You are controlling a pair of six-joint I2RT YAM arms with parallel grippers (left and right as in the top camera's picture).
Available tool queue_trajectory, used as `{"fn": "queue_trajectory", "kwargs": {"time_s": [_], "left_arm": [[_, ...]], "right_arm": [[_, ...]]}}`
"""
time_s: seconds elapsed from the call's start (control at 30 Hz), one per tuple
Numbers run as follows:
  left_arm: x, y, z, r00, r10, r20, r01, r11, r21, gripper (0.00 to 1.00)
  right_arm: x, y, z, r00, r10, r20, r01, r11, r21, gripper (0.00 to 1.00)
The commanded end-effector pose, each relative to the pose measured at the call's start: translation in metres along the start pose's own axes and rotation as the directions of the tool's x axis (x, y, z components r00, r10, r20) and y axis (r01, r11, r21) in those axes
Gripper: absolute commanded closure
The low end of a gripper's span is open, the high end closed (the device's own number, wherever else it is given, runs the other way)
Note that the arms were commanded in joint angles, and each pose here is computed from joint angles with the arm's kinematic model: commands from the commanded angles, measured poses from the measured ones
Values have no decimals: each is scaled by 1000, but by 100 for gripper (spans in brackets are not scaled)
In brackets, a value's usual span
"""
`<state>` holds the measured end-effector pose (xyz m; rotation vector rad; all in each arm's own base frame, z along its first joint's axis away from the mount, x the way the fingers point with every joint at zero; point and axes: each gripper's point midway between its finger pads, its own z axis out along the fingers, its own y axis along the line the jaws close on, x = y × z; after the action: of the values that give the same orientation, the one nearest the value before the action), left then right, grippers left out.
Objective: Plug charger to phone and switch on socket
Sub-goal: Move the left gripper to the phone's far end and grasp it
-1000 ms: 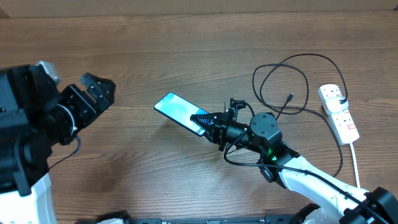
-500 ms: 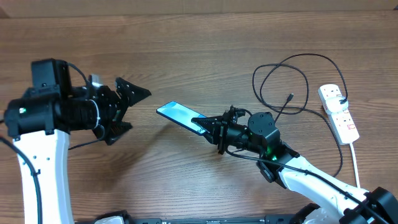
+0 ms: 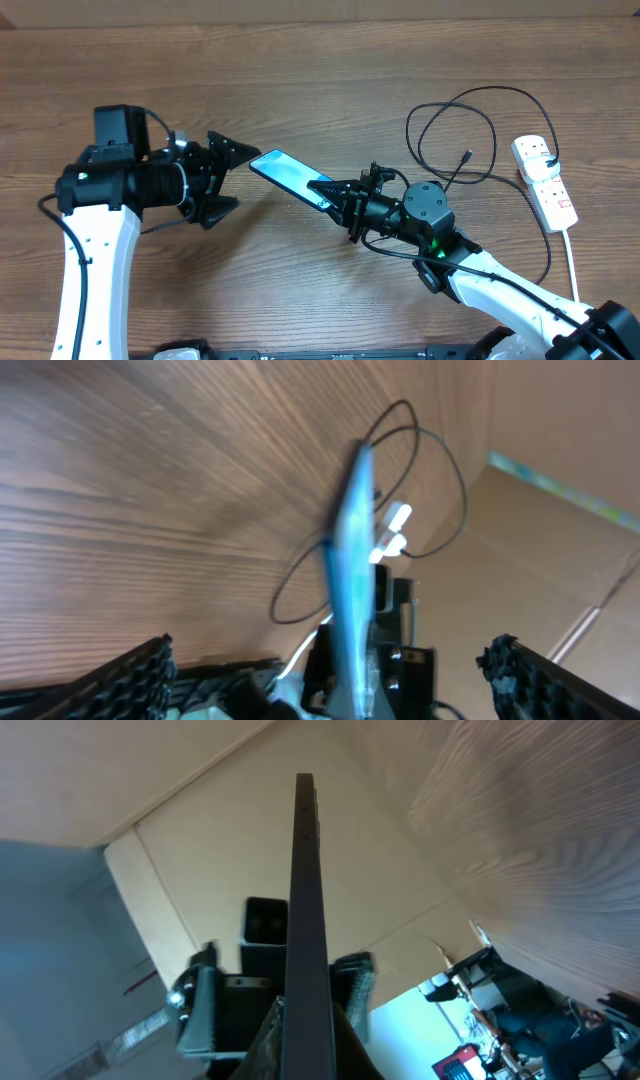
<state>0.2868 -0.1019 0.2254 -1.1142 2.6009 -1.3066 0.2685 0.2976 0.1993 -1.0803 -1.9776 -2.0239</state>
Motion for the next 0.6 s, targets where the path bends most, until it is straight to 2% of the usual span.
{"fn": "queue_trajectory", "kwargs": {"time_s": [0.0,0.3,0.57], "left_arm": [[9,-7,13,999,-46,-25,46,999,4,10],[20,-14,36,999,-44,28,46,997,-55,21],[20,-9,42,997,-27,70,34,995,-99,20]], "right_arm": [[5,14,1,993,118,-13,-118,992,-34,96],[6,13,1,993,118,-20,-118,993,-29,96],[7,13,1,993,117,-22,-118,993,-27,96]]}}
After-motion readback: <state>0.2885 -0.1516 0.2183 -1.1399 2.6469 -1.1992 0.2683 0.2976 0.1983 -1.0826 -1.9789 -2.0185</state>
